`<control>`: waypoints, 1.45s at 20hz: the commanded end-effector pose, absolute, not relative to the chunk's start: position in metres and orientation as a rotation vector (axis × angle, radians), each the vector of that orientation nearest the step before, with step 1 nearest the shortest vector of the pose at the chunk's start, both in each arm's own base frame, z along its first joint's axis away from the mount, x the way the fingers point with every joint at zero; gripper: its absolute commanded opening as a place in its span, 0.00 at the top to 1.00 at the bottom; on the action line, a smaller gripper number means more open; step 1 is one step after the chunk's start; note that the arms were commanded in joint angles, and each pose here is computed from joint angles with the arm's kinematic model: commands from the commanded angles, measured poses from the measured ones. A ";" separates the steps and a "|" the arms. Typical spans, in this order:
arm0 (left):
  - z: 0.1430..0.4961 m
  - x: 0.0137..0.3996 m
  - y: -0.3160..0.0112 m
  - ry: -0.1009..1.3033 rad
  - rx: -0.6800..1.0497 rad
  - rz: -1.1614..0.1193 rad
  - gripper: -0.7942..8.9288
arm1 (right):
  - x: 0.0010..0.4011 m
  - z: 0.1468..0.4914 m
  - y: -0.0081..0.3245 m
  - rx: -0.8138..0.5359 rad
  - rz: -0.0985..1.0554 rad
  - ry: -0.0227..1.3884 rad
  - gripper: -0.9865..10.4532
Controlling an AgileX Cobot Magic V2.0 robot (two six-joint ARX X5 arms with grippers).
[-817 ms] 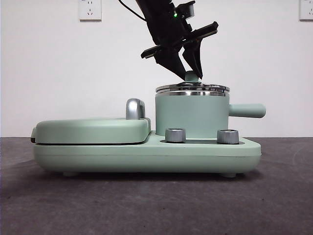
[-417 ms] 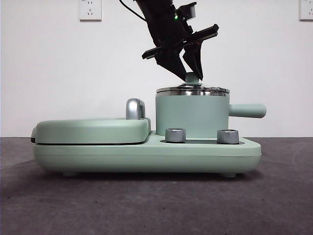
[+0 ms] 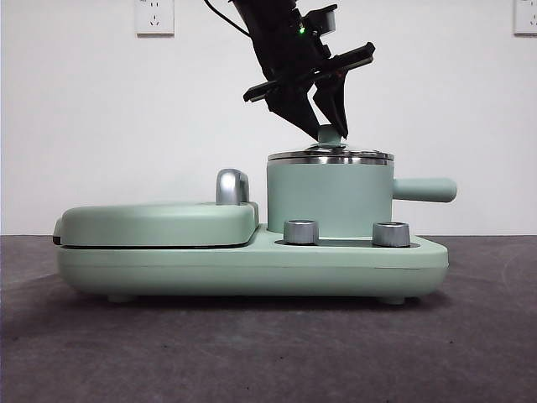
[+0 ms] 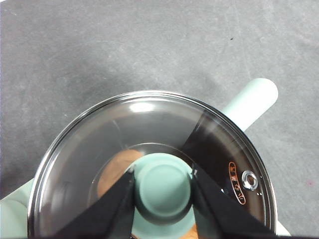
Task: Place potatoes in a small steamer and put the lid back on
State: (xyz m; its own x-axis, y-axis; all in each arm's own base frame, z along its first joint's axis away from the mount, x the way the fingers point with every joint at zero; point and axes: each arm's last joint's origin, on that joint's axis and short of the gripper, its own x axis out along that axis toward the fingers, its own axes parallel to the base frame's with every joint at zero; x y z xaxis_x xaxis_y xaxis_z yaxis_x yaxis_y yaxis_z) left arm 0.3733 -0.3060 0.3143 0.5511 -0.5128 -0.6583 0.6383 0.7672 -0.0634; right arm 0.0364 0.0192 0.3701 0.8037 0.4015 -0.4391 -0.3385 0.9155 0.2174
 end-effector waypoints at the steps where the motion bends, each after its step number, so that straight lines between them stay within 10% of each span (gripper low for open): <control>1: 0.314 0.376 -0.312 0.699 0.193 -0.692 0.88 | 0.037 0.373 0.020 0.149 0.402 0.485 0.54; 8: 0.328 0.377 -0.300 0.683 0.148 -0.665 0.46 | 0.037 0.373 0.020 0.152 0.401 0.486 0.54; 21: 0.465 0.252 -0.191 0.711 0.187 -0.650 0.47 | 0.036 0.373 0.022 0.159 0.494 0.506 0.54; 29: 0.465 0.176 -0.134 0.695 0.151 -0.673 0.47 | 0.042 0.373 0.029 0.141 0.591 0.544 0.54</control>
State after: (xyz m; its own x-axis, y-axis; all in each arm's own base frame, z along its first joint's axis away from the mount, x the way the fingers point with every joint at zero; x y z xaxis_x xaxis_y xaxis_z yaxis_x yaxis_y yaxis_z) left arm 0.1790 -0.1347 0.4721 0.5813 -0.5222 -0.6240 0.6160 0.7835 -0.0817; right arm 0.0404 0.0277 0.3699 0.6966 0.5532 -0.4568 -0.4728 0.8329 0.2876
